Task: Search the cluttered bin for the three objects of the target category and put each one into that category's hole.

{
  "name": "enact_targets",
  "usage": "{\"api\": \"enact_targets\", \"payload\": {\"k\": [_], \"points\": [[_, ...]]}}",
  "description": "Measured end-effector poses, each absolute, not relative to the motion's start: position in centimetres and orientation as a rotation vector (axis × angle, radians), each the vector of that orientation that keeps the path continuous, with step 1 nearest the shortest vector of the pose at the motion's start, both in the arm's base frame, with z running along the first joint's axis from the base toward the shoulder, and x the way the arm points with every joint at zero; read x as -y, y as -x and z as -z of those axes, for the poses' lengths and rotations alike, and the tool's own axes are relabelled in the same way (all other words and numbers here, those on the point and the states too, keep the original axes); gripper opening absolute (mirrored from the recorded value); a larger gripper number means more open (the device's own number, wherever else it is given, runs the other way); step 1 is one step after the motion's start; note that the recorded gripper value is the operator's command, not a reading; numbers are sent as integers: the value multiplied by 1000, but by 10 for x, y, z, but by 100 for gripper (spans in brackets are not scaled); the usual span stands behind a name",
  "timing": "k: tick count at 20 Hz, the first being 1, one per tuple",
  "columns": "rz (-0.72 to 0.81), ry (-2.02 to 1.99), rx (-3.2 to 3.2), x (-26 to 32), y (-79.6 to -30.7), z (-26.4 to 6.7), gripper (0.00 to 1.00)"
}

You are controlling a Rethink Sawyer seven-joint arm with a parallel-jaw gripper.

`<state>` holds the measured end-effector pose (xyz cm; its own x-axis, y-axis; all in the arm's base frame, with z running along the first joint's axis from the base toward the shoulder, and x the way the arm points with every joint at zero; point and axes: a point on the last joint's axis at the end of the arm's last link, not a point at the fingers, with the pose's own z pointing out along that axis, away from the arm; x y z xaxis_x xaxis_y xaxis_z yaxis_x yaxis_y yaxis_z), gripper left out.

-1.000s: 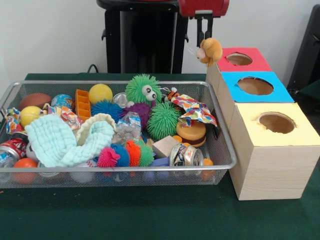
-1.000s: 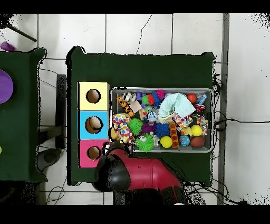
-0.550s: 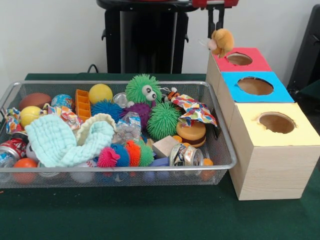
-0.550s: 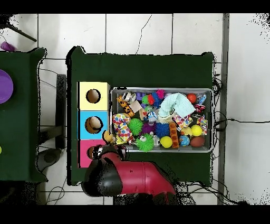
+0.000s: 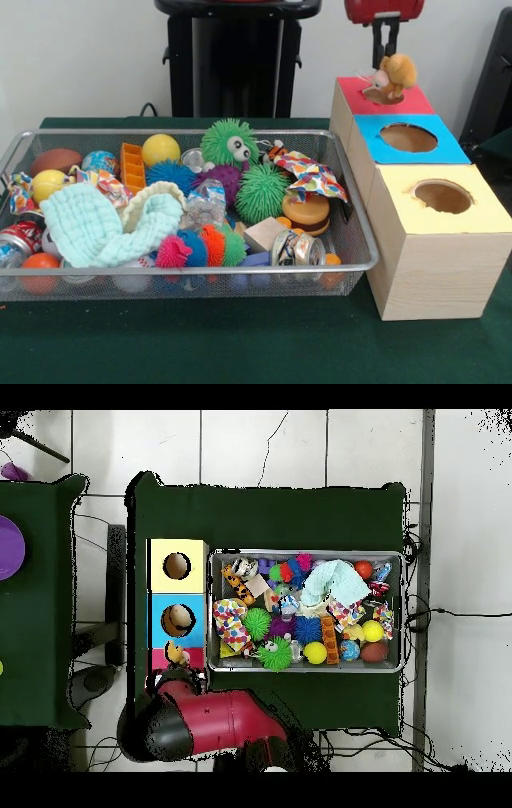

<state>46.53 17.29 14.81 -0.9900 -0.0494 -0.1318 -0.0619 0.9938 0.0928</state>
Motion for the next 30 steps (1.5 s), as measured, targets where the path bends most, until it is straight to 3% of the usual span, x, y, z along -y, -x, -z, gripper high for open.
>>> {"api": "enact_targets", "payload": {"k": [13, 30], "points": [[-164, 93, -2960, -198, -451, -104, 0], [-145, -20, -2955, -163, -463, -105, 0]]}}
